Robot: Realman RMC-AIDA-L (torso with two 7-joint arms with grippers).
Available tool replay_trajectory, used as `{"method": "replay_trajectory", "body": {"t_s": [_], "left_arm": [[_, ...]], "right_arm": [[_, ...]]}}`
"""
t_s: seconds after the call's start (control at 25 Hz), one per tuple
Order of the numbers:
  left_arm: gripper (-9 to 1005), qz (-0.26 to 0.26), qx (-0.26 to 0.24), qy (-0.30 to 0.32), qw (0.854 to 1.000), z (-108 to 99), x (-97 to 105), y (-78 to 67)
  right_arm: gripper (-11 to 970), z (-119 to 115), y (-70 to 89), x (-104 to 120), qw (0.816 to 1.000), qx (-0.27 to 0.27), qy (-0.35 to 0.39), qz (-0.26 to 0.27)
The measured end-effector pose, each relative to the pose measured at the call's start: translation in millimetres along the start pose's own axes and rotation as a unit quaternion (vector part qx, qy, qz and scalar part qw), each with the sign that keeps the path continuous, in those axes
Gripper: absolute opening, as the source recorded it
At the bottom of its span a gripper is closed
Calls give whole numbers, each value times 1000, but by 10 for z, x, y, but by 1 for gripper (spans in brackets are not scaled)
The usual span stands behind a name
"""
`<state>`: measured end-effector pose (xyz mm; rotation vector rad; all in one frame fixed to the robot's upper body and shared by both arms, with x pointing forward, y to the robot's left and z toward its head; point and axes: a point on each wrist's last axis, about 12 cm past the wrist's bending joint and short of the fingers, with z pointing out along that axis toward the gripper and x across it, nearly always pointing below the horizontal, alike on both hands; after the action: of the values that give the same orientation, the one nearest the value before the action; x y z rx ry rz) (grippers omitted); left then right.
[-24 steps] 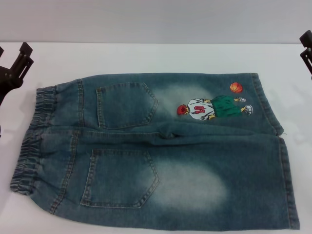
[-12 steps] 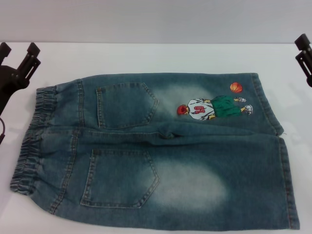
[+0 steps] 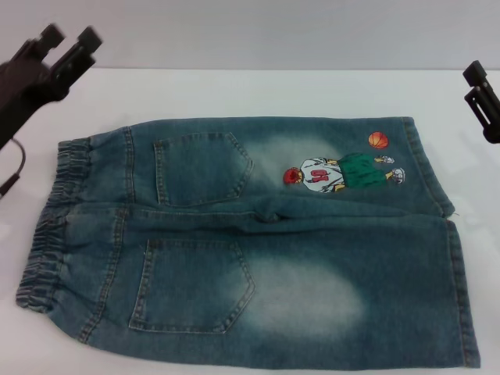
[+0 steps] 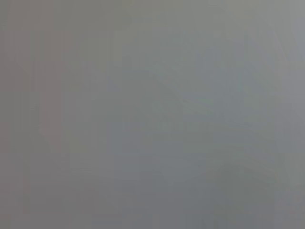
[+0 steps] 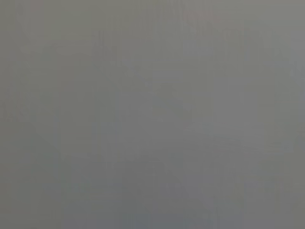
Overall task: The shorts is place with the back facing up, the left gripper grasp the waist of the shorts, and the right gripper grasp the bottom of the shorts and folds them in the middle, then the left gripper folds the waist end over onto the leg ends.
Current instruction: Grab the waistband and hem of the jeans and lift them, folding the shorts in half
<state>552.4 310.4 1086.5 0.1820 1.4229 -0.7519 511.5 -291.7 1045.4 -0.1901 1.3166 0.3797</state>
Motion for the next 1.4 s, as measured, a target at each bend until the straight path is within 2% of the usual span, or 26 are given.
{"method": "replay_trajectory", "body": {"t_s": [0.08, 0.16, 0.2, 0.32, 0.4, 0.48, 0.6, 0.84, 0.92, 0.96, 1.2, 1.4], "left_arm": [[799, -27, 47, 45, 998, 113, -145, -3], [799, -36, 58, 61, 996, 141, -181, -6], [799, -45, 79, 94, 991, 180, -249, -9], [799, -68, 120, 172, 975, 206, -383, -48], [799, -84, 147, 231, 958, 146, -449, -89], [799, -97, 151, 274, 945, 81, -468, -89], [799, -126, 130, 334, 925, -106, -492, -19], [799, -175, 79, 375, 907, -612, -495, 124], [799, -194, 56, 394, 897, -824, -485, 170], [799, -194, 56, 394, 897, -824, -485, 170], [799, -201, 37, 426, 882, -1137, -469, 187], [799, -198, 19, 437, 877, -1215, -453, 215]], "right_arm": [[632, -3, -4, 8, 1000, 2, 3, 0], [632, -3, -7, 9, 1000, 2, 4, 0], [632, -4, -10, 10, 1000, 3, 5, 0], [633, -3, -23, 12, 1000, 6, 7, -1], [633, 2, -37, 13, 1000, 9, 9, -2], [633, 10, -54, 19, 1000, 13, 13, -4], [632, 29, -89, 25, 999, 20, 20, -20], [632, 45, -162, -8, 998, 37, 15, -38], [632, 49, -195, -28, 998, 43, 12, -42], [632, 51, -204, -33, 998, 45, 11, -42], [632, 59, -216, -42, 998, 47, 9, -43], [632, 63, -216, -44, 998, 47, 8, -44]]}}
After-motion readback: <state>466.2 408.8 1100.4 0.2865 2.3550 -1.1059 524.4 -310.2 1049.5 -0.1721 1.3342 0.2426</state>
